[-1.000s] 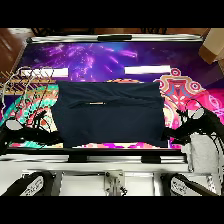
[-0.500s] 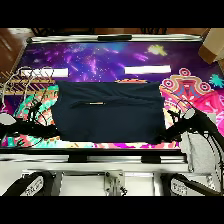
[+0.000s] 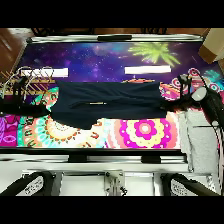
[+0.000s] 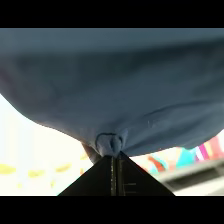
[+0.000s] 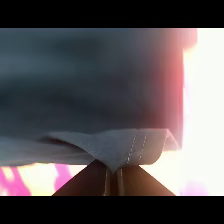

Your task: Fold the shirts.

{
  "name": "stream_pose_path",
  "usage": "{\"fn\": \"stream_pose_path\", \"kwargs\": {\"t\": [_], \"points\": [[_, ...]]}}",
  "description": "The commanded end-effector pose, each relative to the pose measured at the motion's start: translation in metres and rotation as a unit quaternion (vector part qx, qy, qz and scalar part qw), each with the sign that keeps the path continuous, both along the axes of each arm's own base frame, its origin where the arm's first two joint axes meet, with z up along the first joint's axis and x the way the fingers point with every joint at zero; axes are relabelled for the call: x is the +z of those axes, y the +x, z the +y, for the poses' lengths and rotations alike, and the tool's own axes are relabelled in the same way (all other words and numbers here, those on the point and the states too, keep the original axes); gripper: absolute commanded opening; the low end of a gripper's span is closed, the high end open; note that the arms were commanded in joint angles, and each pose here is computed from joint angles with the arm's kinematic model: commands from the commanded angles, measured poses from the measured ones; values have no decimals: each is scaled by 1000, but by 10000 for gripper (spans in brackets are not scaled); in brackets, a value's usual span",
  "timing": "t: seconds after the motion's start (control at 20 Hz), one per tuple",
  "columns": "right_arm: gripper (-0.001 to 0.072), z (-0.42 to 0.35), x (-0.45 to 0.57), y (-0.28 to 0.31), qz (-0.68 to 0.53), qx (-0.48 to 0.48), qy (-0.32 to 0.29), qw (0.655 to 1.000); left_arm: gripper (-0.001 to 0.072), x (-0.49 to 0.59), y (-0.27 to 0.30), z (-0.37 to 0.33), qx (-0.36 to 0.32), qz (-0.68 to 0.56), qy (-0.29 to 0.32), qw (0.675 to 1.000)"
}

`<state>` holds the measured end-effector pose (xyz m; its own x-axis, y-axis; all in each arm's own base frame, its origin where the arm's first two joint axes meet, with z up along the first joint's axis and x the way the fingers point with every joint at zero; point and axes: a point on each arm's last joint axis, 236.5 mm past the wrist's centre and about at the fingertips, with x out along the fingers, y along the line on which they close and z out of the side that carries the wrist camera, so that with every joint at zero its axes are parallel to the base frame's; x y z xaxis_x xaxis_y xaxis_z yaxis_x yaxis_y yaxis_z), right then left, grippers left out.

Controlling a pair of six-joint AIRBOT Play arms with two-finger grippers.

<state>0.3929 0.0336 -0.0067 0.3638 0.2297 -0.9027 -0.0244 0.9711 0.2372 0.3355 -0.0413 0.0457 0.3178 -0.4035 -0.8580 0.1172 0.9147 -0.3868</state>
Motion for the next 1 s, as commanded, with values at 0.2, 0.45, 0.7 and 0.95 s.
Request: {"fn": "stream_pose_path", "kwargs": {"t": [0.2, 0.45, 0.7, 0.95], "points": [[69, -1, 0, 121, -83, -51, -9, 995, 34, -1, 145, 9, 18, -19, -54, 998], [69, -1, -25, 154, -83, -72, 0, 994, 34, -32, 207, 13, 53, 2, -92, 994], [239, 3, -73, 134, -8, -73, 6, 997, 365, -83, 196, 0, 54, 79, -109, 989], [653, -31, -47, 125, -3, -81, 5, 997, 393, -57, 182, 7, 47, 96, -118, 987]]}}
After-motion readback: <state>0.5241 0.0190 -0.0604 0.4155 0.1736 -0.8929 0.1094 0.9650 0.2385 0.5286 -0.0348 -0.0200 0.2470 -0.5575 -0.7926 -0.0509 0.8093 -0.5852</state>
